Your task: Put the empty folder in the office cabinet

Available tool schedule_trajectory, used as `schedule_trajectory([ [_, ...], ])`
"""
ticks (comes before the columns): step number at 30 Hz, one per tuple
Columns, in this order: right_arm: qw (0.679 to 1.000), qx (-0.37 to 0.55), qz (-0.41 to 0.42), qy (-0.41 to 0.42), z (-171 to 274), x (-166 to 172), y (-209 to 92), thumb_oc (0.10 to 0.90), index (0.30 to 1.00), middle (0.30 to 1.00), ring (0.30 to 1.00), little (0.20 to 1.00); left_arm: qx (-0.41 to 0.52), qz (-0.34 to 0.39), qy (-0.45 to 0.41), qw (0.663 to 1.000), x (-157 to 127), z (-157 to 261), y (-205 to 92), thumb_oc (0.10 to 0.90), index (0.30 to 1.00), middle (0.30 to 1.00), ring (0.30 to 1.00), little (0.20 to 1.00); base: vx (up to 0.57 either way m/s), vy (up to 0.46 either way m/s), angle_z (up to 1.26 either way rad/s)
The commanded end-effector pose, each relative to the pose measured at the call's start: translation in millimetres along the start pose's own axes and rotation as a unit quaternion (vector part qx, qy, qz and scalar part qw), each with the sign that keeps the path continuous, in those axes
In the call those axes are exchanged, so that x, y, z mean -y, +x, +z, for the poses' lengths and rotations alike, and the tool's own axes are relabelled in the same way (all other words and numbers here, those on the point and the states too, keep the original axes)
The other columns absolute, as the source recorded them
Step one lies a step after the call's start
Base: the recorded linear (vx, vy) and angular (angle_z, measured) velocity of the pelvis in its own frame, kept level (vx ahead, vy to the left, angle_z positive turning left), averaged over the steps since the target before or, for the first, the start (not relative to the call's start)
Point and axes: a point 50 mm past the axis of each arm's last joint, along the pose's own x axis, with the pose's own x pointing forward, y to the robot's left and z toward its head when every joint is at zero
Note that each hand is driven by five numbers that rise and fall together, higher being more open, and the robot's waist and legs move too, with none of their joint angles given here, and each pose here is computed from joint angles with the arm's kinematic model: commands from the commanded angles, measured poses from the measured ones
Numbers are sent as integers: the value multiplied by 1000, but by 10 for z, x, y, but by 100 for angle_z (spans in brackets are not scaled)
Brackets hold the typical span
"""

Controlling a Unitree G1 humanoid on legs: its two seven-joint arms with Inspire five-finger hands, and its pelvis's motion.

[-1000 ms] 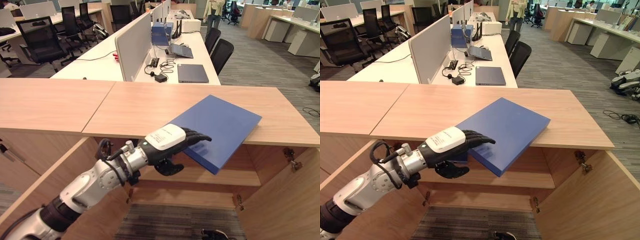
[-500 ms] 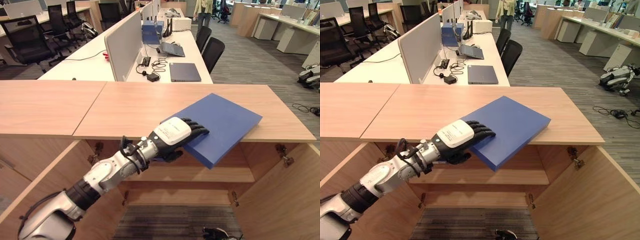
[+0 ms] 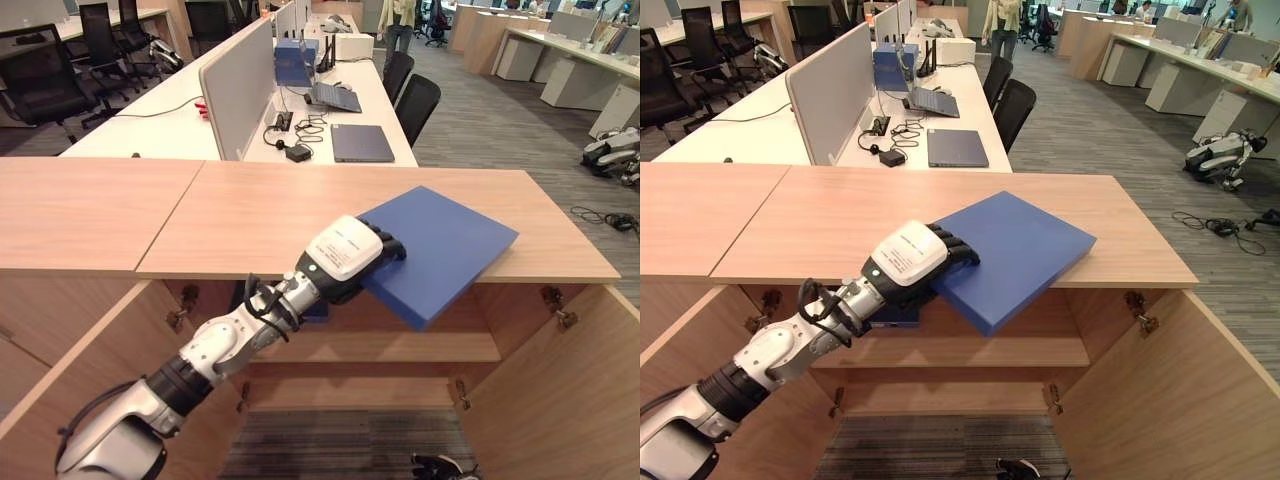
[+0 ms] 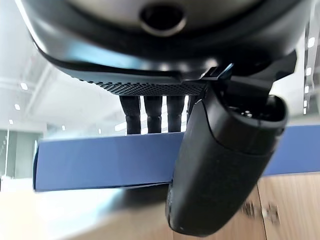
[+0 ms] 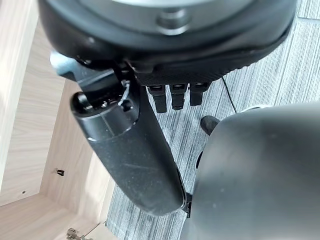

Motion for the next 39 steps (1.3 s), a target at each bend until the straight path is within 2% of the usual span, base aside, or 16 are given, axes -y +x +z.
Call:
schedule_trajectory([
  [1, 1000, 14, -12, -21, 67, 89, -3, 800, 900, 900, 900, 900, -14, 71, 50, 996, -387, -194, 239, 400, 300, 300, 300, 300, -9, -8, -3],
  [5, 1000, 13, -13, -13, 45, 97, -7, 800, 900, 900, 900, 900, -7, 86, 9, 996, -448, -137, 211, 400, 300, 300, 300, 300, 0, 0, 0],
  [11, 1000, 0, -22, 7, -48, 145, -20, 800, 900, 900, 900, 900, 105, 85, -259, 956, -859, 304, 40, 400, 300, 300, 300, 300, -1, 6, 1],
  [12, 1000, -13, -14, 4, -131, 111, -26, 800, 900, 900, 900, 900, 158, 77, -392, 903, -969, 422, -25, 400, 300, 300, 300, 300, -4, 21, 7],
  [13, 1000, -13, -14, 3, -133, 109, -26, 800, 900, 900, 900, 900, 157, 75, -394, 902, -979, 418, -41, 400, 300, 300, 300, 300, -7, 38, 11],
  [15, 999, -19, 21, 15, -120, -114, -3, 800, 900, 900, 900, 900, 203, 40, -624, 754, -950, 505, -71, 400, 300, 300, 300, 300, -3, 31, 7],
  [17, 999, -28, 31, 15, -136, -169, -1, 800, 900, 900, 900, 900, 221, 35, -656, 721, -976, 539, -85, 400, 300, 300, 300, 300, -4, 17, -7],
  [18, 999, -31, 43, 11, -117, -217, 4, 800, 900, 900, 900, 900, 245, -1, -716, 653, -986, 599, -63, 400, 300, 300, 300, 300, -14, 9, -11],
  [26, 998, -31, 52, 1, -101, -227, 4, 800, 900, 900, 900, 900, 228, -17, -831, 508, -781, 565, -72, 400, 300, 300, 300, 300, -4, -1, 3],
  [28, 998, -32, 52, 0, -124, -224, 1, 800, 900, 900, 900, 900, 197, -25, -831, 520, -689, 525, -121, 400, 300, 300, 300, 300, -4, 1, 2],
  [31, 998, -35, 51, 6, -159, -232, -4, 800, 900, 900, 900, 900, 141, -56, -793, 591, -590, 421, -265, 400, 300, 300, 300, 300, 38, -8, 0],
  [32, 998, -35, 51, 8, -163, -236, -5, 800, 900, 900, 900, 900, 116, -77, -761, 634, -559, 370, -336, 400, 300, 300, 300, 300, 0, 0, 0],
  [33, 998, -35, 53, 18, -175, -232, -7, 800, 900, 900, 900, 900, 74, -130, -632, 761, -518, 251, -483, 400, 300, 300, 300, 300, 17, 3, 4],
  [34, 998, -35, 54, 18, -176, -238, -7, 800, 900, 900, 900, 900, 73, -130, -631, 762, -516, 251, -488, 400, 300, 300, 300, 300, 85, -19, 1],
  [36, 998, -34, 49, 26, -166, -116, -12, 800, 900, 900, 900, 900, 30, -177, -486, 855, -440, 113, -642, 400, 300, 300, 300, 300, 0, 0, 0],
  [39, 998, -13, 59, 19, -56, -132, 2, 800, 900, 900, 900, 900, -31, -187, -407, 894, -450, -62, -850, 400, 300, 300, 300, 300, 20, 5, 10],
])
